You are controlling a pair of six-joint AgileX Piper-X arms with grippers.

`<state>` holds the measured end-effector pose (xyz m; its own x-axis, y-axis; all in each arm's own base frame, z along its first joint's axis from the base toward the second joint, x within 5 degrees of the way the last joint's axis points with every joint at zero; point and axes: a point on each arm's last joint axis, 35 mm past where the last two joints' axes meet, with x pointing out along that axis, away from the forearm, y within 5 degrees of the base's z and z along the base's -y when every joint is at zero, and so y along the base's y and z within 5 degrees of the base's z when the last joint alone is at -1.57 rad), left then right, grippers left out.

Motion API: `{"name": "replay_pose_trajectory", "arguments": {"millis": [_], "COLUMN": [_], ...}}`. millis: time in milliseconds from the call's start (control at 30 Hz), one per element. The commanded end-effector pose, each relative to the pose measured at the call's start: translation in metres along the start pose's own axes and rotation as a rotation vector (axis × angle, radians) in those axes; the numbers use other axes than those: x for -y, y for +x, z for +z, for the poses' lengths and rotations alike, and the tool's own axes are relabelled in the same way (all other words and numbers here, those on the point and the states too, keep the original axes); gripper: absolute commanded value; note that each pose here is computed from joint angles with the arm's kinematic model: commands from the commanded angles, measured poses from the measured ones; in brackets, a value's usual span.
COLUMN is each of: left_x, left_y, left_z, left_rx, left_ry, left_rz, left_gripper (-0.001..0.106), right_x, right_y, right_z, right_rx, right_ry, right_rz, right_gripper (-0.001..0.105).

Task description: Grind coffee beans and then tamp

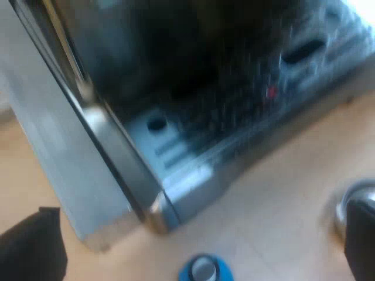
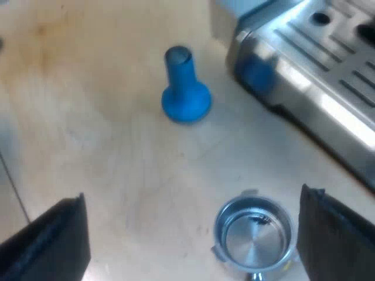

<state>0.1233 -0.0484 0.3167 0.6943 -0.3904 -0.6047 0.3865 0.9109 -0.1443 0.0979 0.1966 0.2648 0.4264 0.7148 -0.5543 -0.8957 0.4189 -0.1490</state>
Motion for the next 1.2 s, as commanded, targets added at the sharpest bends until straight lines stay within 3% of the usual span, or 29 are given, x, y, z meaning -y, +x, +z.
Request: {"name": "replay_pose_trajectory", "arguments": {"millis": [33, 233, 367, 500, 667, 867, 1067, 1200], "left_x": [0.004, 0.011, 0.003, -0.009, -0.015, -0.014, -0.015, -0.010], "left_y": [-0.020, -0.061, -0.072, -0.068, -0.065, -0.065, -0.070, -0.091], "left_z": [0.018, 0.052, 0.068, 0.077, 0.077, 0.070, 0.065, 0.058], "left_rx": [0.072, 0.204, 0.251, 0.240, 0.210, 0.163, 0.149, 0.226], "left_ry": [-0.001, -0.016, -0.070, -0.131, -0.163, -0.176, -0.188, -0.177], "left_rz": [0.003, 0.021, 0.091, 0.124, 0.134, 0.148, 0.221, 0.277], "left_gripper": [0.099, 0.099, 0.099, 0.099, 0.099, 0.099, 0.099, 0.099], "right_x": [0.007, 0.039, 0.072, 0.097, 0.127, 0.141, 0.143, 0.133], "right_y": [-0.016, -0.040, -0.061, -0.077, -0.096, -0.124, -0.155, -0.179], "right_z": [0.018, 0.046, 0.056, 0.051, 0.022, -0.004, -0.013, -0.013], "right_rx": [-0.048, -0.092, -0.106, -0.141, -0.249, -0.354, -0.335, -0.287], "right_ry": [0.024, 0.092, 0.190, 0.299, 0.476, 0.528, 0.568, 0.565], "right_rz": [-0.013, -0.091, -0.159, -0.172, -0.238, -0.335, -0.461, -0.565], "right_gripper": [0.074, 0.074, 0.074, 0.074, 0.074, 0.074, 0.074, 0.074]}}
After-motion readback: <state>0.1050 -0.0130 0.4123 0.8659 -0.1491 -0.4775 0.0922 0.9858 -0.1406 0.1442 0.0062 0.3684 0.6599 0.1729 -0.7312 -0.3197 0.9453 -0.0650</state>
